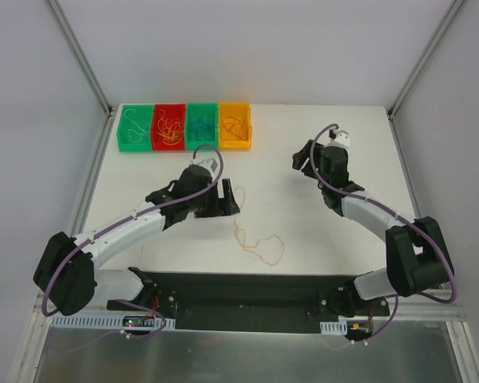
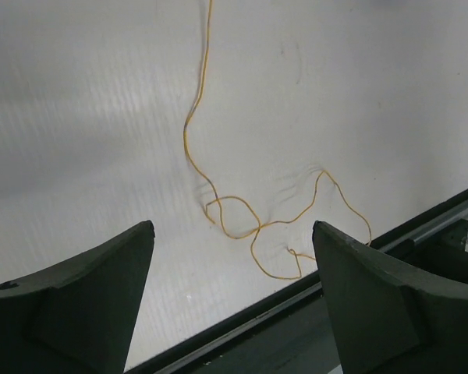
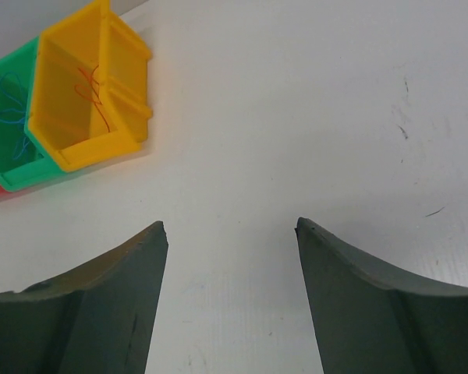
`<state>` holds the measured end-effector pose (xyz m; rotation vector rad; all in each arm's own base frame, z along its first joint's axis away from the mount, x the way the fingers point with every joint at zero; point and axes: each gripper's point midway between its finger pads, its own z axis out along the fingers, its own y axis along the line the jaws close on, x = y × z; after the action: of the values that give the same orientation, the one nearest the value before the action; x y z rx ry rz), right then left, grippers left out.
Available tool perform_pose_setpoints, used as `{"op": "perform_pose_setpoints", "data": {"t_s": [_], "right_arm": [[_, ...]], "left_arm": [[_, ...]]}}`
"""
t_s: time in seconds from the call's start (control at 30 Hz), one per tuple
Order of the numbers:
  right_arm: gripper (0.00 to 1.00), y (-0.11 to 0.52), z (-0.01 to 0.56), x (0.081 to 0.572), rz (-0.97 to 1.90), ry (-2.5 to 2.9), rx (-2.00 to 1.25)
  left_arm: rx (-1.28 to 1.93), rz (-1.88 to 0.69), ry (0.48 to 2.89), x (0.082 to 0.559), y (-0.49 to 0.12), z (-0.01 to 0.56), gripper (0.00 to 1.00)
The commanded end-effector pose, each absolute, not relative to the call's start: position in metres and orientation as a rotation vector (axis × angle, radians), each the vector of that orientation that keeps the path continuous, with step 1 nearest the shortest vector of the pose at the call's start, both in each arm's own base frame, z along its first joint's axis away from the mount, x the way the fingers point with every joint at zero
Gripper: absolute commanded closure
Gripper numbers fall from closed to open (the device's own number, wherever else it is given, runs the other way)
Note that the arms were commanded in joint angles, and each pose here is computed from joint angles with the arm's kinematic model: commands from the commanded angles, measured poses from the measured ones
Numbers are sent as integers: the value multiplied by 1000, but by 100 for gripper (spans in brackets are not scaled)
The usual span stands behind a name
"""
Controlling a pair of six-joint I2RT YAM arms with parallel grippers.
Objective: Untangle the cables
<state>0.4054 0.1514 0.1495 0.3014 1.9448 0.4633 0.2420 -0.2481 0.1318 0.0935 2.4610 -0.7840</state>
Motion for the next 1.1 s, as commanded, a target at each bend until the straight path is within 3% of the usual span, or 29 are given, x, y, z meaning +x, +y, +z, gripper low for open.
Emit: {"op": "perform_pose_setpoints", "data": {"t_s": [0.0,0.17,0.43,0.73,0.93,1.07], "right_arm": [[30,151,184,419,478,1810,224],[30,147,189,415,501,1790,214],[30,133,190,414,523,1766,242],[30,130,191,414,548,1768,226],[30,130,193,412,542,1767,213],[31,136,193,409,573,1773,182]], "left_arm": [[-364,-886,2465,230,-267,115,16],[-485,-831,2577,218,-296,81,16],[-749,-692,2517,225,-294,55,38],[-767,-607,2557,223,-303,39,47],[-731,-559,2565,220,-298,34,60],[-696,-513,2534,222,-288,34,78]]}}
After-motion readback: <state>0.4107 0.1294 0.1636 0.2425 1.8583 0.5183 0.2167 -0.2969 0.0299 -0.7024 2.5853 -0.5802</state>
